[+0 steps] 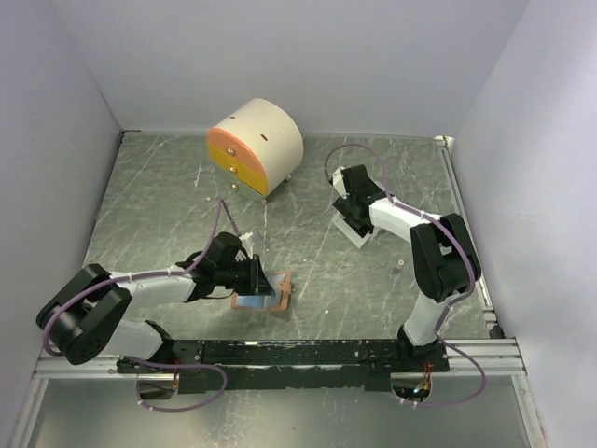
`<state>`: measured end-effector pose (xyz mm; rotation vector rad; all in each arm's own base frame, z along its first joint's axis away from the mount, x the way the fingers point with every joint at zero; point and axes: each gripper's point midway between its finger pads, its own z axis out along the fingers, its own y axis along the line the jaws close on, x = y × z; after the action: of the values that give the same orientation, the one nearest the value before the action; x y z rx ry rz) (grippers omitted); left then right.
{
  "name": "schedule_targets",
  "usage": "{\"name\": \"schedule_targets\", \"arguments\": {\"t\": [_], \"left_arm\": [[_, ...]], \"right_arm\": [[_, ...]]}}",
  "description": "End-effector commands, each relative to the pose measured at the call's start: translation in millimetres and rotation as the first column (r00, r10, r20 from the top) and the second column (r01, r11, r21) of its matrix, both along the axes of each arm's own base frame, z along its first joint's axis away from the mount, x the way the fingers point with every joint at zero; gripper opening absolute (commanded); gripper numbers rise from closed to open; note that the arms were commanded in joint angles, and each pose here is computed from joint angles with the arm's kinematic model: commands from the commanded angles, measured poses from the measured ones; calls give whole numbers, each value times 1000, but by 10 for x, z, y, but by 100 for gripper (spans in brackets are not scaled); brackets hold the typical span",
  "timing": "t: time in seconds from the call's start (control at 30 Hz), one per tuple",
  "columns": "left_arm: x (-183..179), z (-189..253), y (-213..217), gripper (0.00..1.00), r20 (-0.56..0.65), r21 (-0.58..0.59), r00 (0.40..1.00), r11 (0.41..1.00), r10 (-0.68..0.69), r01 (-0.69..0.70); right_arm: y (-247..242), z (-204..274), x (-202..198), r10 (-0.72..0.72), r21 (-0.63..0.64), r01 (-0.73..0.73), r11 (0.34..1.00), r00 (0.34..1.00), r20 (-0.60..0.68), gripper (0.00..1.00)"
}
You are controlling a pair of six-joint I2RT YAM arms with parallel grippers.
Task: Put the credit cards into the card holder
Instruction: Pick up the credit card from the storage box.
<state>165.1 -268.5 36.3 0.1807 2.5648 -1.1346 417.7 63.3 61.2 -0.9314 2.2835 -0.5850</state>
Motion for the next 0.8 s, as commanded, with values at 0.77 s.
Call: {"name": "schedule_targets", "arguments": {"t": [0.77], "left_arm": [[2,89,-90,23,32,-39,999,999,-19,20]], "right_arm": [[-110,144,234,-47,37,43,998,993,104,51]]}}
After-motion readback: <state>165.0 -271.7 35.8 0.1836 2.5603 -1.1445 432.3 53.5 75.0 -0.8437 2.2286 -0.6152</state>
